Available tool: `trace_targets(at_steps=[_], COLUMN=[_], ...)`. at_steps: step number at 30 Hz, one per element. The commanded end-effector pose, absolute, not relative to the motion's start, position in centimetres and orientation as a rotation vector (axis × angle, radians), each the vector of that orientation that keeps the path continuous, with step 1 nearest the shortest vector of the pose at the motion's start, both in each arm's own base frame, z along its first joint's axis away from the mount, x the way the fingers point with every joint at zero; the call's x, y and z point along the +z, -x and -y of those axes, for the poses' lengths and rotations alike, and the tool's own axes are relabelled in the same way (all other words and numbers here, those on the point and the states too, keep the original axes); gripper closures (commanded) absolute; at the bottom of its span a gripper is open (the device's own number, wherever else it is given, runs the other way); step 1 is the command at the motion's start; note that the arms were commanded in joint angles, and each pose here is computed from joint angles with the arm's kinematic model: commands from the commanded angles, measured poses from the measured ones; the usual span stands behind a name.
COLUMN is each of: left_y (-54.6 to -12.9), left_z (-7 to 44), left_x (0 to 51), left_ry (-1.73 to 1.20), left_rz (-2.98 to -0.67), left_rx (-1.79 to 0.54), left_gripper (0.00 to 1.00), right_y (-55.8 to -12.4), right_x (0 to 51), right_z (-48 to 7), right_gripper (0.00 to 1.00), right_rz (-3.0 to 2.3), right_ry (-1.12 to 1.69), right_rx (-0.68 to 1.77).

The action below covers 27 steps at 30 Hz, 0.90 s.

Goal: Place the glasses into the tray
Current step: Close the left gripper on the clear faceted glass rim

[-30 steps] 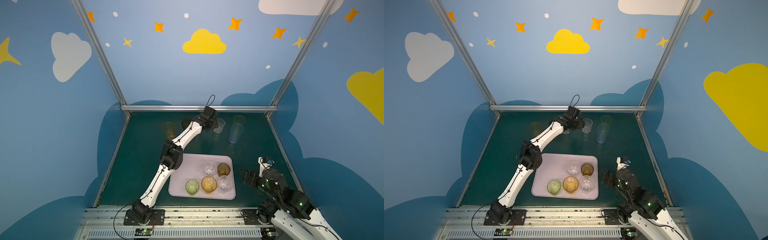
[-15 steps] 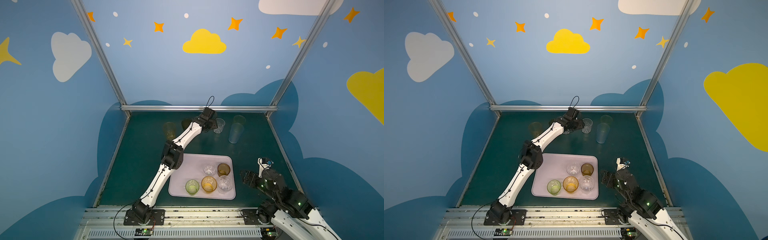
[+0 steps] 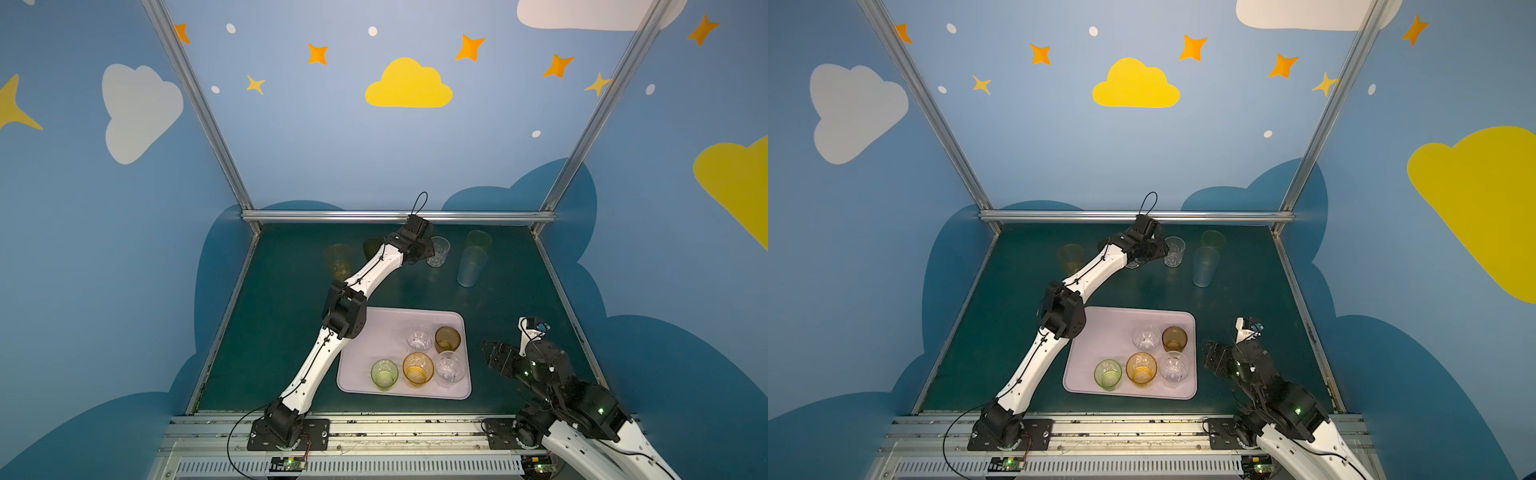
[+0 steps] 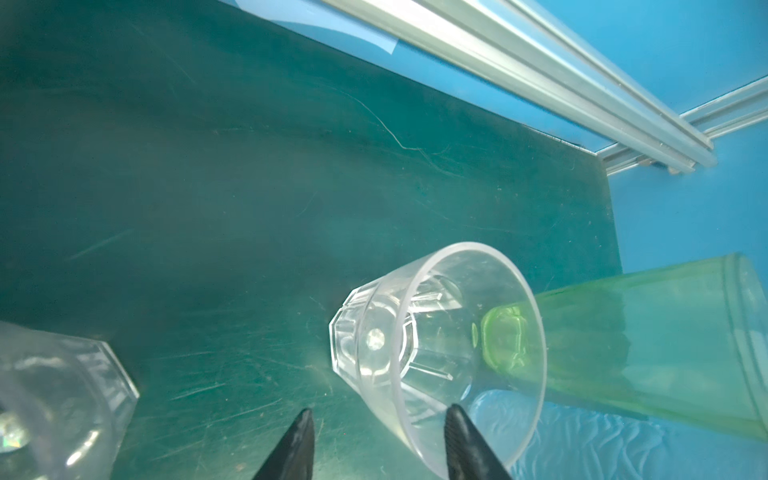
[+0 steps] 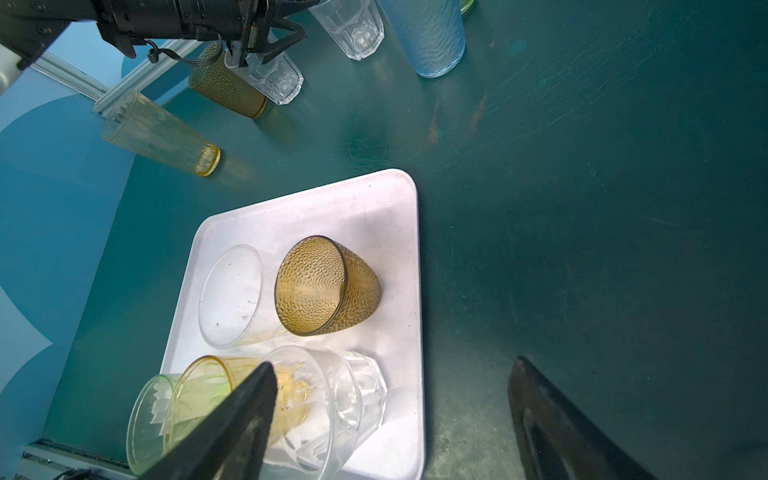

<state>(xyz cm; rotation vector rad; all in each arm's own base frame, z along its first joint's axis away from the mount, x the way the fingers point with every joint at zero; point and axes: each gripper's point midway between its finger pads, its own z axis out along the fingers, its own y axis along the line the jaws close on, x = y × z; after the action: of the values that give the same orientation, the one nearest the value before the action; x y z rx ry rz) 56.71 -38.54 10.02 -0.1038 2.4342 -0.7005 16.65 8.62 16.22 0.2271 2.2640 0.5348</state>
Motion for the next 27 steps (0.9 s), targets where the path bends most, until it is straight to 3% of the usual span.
trace_targets(at_steps=[1, 11, 27], left_y=[-57.2, -57.3, -56.5], left_z=[38.0, 37.8, 37.7], left_x=[9.0, 8.3, 8.2], left_ry=[0.093, 0.07, 0.054], left_rz=[-2.441, -2.447, -2.489], left_rx=[-0.663, -0.638, -0.646], left_gripper=[0.5, 0.47, 0.61], right_y=[-16.6, -16.7, -16.7], right_x=[15.6, 15.3, 15.3], right_z=[-8.0, -7.8, -7.6], right_gripper=[0.14, 0.14, 0.14], right_rz=[-2.27, -2.27, -2.264], right_ry=[-0.253, -0.268, -0.3], right_rx=[0.498, 0.486, 0.49])
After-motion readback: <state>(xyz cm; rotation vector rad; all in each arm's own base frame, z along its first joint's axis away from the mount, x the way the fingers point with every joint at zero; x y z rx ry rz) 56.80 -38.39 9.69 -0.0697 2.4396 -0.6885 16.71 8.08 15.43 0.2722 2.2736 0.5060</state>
